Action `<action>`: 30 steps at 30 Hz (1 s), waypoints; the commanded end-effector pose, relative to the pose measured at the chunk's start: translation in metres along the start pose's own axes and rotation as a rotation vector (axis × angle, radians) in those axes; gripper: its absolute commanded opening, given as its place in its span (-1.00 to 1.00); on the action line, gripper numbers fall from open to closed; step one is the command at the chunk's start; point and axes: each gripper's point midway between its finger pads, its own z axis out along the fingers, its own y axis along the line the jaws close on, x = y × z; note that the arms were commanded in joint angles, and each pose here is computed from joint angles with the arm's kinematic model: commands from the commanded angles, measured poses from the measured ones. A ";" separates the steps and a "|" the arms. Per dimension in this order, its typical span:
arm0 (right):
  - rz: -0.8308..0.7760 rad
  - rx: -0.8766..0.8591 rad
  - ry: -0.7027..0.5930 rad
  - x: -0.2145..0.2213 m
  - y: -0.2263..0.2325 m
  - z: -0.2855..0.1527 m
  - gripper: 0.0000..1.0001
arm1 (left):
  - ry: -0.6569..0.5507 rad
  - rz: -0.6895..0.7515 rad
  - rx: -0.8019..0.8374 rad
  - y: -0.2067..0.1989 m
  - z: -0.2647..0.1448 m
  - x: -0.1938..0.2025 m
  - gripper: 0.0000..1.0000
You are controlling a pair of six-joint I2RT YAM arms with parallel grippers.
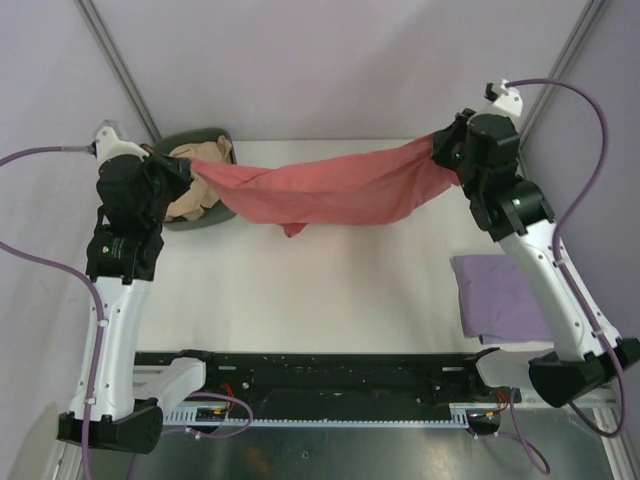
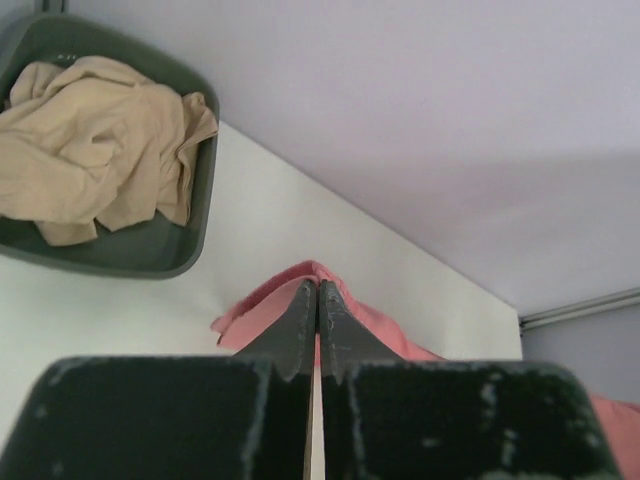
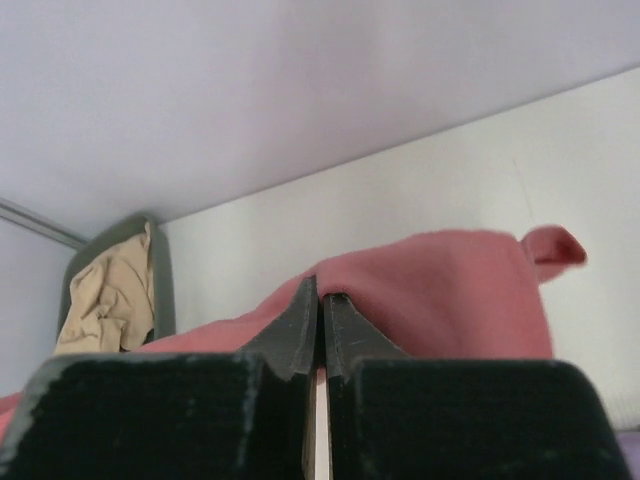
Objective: Fold and stack the t-shirts
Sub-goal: Flatten out the tshirt
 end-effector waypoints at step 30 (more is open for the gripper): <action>0.103 -0.061 -0.176 -0.042 -0.018 0.035 -0.94 | -0.043 -0.166 0.210 -0.058 0.144 -0.062 -1.00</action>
